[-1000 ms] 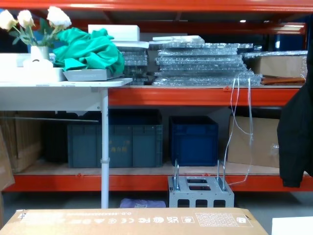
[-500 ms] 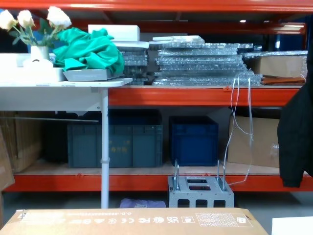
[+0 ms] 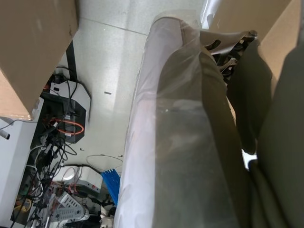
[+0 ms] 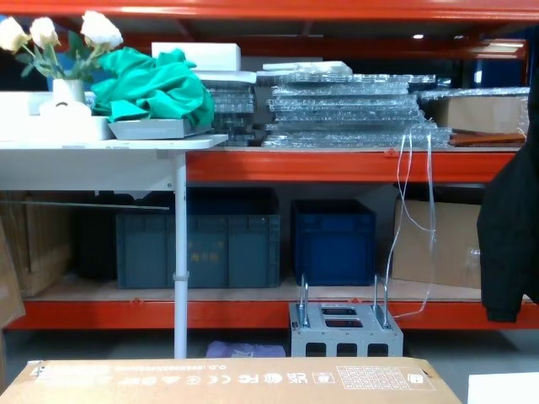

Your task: Use one hand to grasp the basket and place it at the designated location.

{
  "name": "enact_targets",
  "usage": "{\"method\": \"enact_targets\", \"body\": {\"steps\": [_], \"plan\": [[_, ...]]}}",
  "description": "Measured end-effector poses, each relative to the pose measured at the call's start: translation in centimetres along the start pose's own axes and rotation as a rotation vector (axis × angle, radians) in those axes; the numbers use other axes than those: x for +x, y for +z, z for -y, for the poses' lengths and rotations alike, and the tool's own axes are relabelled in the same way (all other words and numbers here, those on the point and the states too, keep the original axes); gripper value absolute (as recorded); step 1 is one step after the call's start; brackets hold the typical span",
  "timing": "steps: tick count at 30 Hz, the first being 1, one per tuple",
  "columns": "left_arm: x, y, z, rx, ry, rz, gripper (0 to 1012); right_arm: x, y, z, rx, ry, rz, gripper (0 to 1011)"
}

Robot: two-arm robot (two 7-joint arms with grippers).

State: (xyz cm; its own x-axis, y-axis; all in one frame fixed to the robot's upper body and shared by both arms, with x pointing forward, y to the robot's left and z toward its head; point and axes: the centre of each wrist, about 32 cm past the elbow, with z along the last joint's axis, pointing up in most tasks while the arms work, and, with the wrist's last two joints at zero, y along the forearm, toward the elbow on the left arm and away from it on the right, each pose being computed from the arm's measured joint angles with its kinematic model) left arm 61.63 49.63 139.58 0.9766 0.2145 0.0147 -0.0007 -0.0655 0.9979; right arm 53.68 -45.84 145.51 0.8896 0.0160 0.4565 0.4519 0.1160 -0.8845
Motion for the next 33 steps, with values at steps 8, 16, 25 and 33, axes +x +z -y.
{"method": "enact_targets", "body": {"steps": [8, 16, 25, 33], "plan": [[0.0, 0.0, 0.0, 0.0, 0.0, 0.0, 0, 0.1, -0.3, -1.0, -0.01, 0.029, -0.004, 1000], [0.0, 0.0, 0.0, 0.0, 0.0, 0.0, 0, 0.4, -1.0, -2.9, 0.001, 0.092, -0.007, 1000], [0.0, 0.0, 0.0, 0.0, 0.0, 0.0, 0, 0.4, -1.4, -4.2, 0.011, 0.132, -0.003, 1000], [0.0, 0.0, 0.0, 0.0, 0.0, 0.0, 0, 0.2, -1.4, -5.4, 0.021, 0.166, -0.002, 1000]]}}
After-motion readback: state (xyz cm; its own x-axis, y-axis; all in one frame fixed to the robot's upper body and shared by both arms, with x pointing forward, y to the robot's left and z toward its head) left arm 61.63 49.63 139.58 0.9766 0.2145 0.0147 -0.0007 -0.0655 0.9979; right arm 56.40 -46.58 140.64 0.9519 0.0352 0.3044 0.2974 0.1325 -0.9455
